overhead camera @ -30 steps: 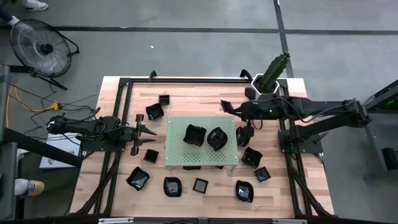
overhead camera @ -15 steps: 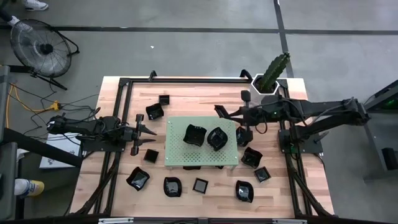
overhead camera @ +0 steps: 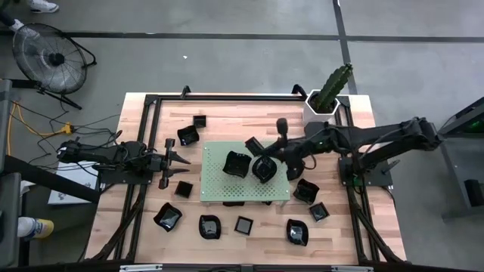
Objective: Pick & Place Mini shaped plates
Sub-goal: Put the black square shaped plate on the shelf
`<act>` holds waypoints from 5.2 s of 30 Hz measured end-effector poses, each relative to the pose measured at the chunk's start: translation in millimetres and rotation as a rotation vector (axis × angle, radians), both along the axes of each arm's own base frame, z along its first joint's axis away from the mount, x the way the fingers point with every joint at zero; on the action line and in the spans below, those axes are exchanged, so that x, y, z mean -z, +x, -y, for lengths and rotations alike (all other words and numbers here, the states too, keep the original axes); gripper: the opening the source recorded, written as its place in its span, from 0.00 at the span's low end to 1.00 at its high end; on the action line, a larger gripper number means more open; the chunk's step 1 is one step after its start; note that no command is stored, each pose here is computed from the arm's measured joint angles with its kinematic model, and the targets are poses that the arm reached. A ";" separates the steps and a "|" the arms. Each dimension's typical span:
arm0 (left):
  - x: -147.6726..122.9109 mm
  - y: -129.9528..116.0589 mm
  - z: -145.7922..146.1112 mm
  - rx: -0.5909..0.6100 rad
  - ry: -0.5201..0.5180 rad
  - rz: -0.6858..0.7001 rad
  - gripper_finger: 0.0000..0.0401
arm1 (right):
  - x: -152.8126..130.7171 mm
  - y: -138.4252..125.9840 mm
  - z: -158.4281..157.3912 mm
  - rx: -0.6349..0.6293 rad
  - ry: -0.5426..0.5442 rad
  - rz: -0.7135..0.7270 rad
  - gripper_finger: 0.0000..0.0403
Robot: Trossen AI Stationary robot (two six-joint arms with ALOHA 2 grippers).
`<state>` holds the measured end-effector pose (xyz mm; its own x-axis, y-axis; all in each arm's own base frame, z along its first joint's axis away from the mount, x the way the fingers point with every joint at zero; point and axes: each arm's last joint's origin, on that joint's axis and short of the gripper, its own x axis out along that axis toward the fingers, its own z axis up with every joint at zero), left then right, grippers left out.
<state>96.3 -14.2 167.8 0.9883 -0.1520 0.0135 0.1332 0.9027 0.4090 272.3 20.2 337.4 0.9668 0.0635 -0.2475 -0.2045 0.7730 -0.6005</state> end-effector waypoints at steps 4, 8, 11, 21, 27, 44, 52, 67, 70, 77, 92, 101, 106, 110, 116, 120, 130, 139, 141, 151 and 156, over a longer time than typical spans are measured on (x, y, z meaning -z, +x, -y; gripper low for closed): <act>0.0 0.0 0.0 0.000 0.000 0.000 0.28 | 7.4 9.1 -1.1 -0.032 -0.068 -0.009 0.00; 0.0 0.0 0.0 0.000 0.000 0.000 0.28 | 9.5 13.1 -1.4 -0.036 -0.079 -0.002 0.00; -0.2 0.0 0.0 -0.002 0.000 0.002 0.28 | 9.4 13.0 -1.5 -0.038 -0.078 -0.002 0.00; -0.5 0.1 -0.5 -0.018 0.018 0.008 0.28 | 9.0 12.4 -1.4 -0.035 -0.068 -0.003 0.00; -6.0 -1.0 -2.3 -0.072 0.019 0.014 0.28 | 9.1 12.1 -3.1 -0.093 -0.050 -0.004 0.00; -33.1 -7.9 -13.0 -0.420 -0.015 0.114 0.28 | 13.7 11.3 5.7 0.064 -0.591 -0.078 0.00; -47.0 -4.4 -13.0 -0.448 0.029 0.228 0.28 | 21.0 14.5 11.2 0.197 -0.704 -0.172 0.00; -94.0 41.9 -10.1 -0.603 0.128 0.162 0.58 | 49.2 52.8 31.7 0.521 -0.982 -0.303 0.00; -112.2 57.7 -8.8 -0.646 0.164 0.137 0.65 | 46.3 52.7 32.8 0.562 -0.997 -0.300 0.00; -140.0 104.4 -3.8 -0.711 0.264 0.057 0.67 | 45.9 52.2 33.1 0.576 -1.038 -0.325 0.00; -159.1 174.5 -52.9 -0.665 0.218 -0.066 0.68 | 45.7 51.8 33.5 0.589 -1.053 -0.338 0.00; -180.1 172.2 -78.1 -0.538 0.140 -0.142 0.68 | 46.5 52.2 34.1 0.573 -1.015 -0.317 0.00; -181.0 171.4 -81.4 -0.587 0.074 -0.123 0.68 | 48.9 53.6 43.0 0.603 -1.013 -0.337 0.00; -181.2 172.1 -81.4 -0.591 0.047 -0.113 0.68 | 51.1 58.2 52.0 0.672 -1.018 -0.339 0.00; -178.8 181.5 -83.9 -0.608 -0.046 -0.060 0.68 | 49.1 69.3 62.5 0.762 -1.064 -0.268 0.00; -173.9 186.8 -86.1 -0.642 -0.107 -0.052 0.68 | 48.1 73.2 66.9 0.831 -1.073 -0.237 0.00; -171.5 188.8 -89.9 -0.762 0.089 -0.085 0.68 | 47.2 73.4 68.5 0.850 -1.065 -0.225 0.00; -165.2 193.9 -64.7 -0.582 0.876 -0.282 0.68 | 50.5 73.8 68.0 0.841 -1.043 -0.235 0.00; -165.4 194.6 -58.0 -0.562 1.015 -0.303 0.68 | 50.6 73.8 68.0 0.839 -1.043 -0.234 0.00; -165.5 195.5 -48.0 -0.438 1.633 -0.402 0.68 | 54.3 74.4 67.6 0.820 -0.991 -0.222 0.00; -163.9 196.5 -49.2 -0.430 1.770 -0.465 0.68 | 55.4 75.5 65.1 0.779 -0.979 -0.202 0.00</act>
